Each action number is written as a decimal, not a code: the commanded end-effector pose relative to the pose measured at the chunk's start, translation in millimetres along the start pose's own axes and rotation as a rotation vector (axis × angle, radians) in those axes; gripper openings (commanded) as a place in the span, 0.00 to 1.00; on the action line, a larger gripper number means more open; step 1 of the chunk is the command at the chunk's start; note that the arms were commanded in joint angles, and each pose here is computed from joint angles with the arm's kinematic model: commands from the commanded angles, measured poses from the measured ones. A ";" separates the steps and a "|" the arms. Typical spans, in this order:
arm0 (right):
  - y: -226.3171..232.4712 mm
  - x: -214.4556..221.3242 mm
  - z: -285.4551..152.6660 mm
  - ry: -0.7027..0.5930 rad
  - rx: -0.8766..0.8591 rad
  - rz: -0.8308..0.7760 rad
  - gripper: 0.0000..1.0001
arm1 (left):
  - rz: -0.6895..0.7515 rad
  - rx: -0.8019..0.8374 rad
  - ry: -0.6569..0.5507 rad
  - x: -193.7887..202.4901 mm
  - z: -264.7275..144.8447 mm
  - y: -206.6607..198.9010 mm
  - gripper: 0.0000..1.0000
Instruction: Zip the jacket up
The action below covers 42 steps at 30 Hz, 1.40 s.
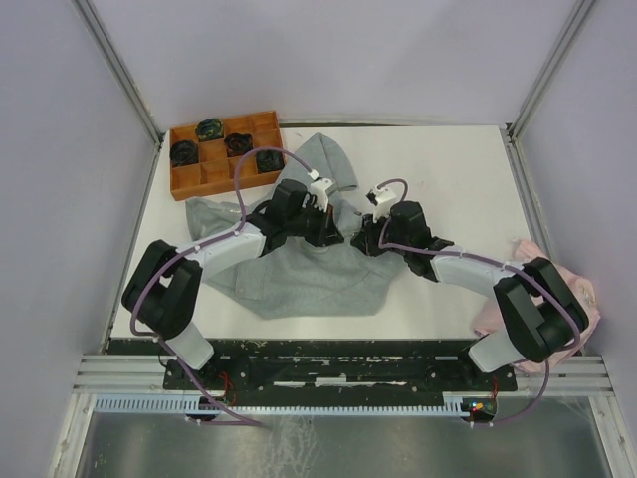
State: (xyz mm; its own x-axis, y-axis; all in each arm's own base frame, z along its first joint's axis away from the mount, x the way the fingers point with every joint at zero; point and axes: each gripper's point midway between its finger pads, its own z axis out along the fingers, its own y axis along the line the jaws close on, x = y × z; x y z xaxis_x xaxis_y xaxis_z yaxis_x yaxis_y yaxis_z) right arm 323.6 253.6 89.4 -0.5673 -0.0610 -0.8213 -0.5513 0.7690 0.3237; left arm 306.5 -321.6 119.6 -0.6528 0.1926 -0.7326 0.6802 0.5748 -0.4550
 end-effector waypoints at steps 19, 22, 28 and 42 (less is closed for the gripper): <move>-71.3 -58.1 -75.7 -0.008 0.480 -0.153 0.00 | -0.046 -0.299 0.017 -7.3 -29.5 29.5 0.03; -73.4 -62.6 -81.3 -0.024 0.474 -0.152 0.00 | -0.048 -0.310 0.026 -4.2 -30.3 30.6 0.03; -32.6 -70.8 -85.1 -0.081 0.259 -0.160 0.10 | -0.047 -0.221 0.007 -10.9 -22.0 5.2 0.14; -58.2 -78.7 -174.7 -0.250 0.518 -0.028 0.99 | -0.258 -0.437 -0.351 -46.6 -133.1 27.8 0.80</move>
State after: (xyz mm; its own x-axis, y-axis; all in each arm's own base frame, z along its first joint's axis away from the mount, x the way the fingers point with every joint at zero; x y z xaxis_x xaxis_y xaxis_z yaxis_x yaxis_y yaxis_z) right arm 306.3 135.5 203.7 -0.4012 -0.0511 -0.9146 -0.2969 0.9518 0.0770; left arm 306.4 -248.6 176.3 -0.6439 -0.0336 -0.7644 0.4119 0.8266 -0.3834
